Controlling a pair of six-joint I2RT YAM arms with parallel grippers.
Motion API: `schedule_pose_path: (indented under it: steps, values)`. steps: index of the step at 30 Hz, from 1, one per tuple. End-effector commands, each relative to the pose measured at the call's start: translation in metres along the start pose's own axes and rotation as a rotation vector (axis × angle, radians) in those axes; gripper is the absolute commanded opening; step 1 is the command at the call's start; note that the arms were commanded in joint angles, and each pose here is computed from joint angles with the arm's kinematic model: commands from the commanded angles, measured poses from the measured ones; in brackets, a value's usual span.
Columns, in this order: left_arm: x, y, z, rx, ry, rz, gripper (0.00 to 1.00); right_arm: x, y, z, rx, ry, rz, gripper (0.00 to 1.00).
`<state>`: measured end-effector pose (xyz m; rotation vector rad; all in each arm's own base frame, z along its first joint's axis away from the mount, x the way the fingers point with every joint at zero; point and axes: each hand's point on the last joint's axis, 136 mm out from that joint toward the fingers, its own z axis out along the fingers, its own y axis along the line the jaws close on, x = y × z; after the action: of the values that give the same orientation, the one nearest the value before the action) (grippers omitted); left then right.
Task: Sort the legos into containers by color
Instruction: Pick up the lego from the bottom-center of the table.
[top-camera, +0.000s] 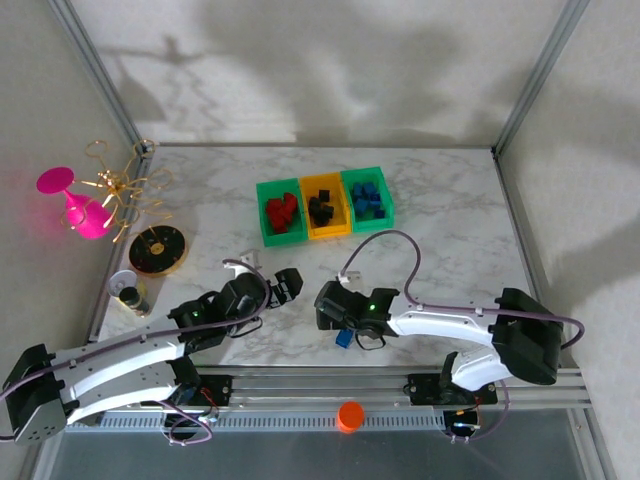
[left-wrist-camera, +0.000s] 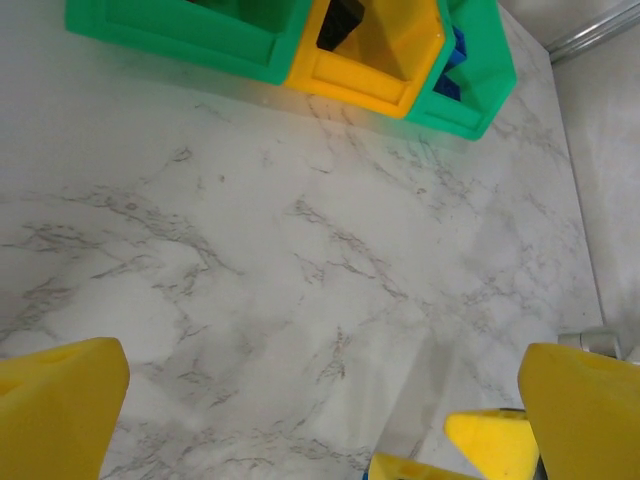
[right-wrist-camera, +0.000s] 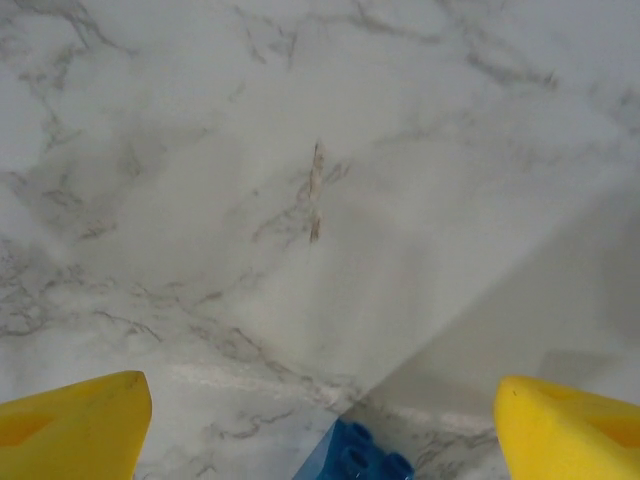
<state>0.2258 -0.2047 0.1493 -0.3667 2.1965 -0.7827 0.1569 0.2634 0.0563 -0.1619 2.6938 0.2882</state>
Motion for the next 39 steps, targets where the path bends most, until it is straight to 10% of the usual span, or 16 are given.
schedule_pose_path:
  steps: [1,20,39]
  values:
    - [-0.001,0.012,-0.002,-0.037,-0.024,-0.025,1.0,0.021,-0.021,0.01,0.097,0.034,0.098,0.89]
    - [0.002,0.01,0.001,-0.037,-0.01,-0.018,1.0,0.045,-0.022,0.019,0.142,0.061,0.145,0.55]
    - [-0.011,-0.008,0.0,-0.007,-0.038,0.009,1.0,-0.013,-0.017,-0.006,0.118,-0.079,0.116,0.32]
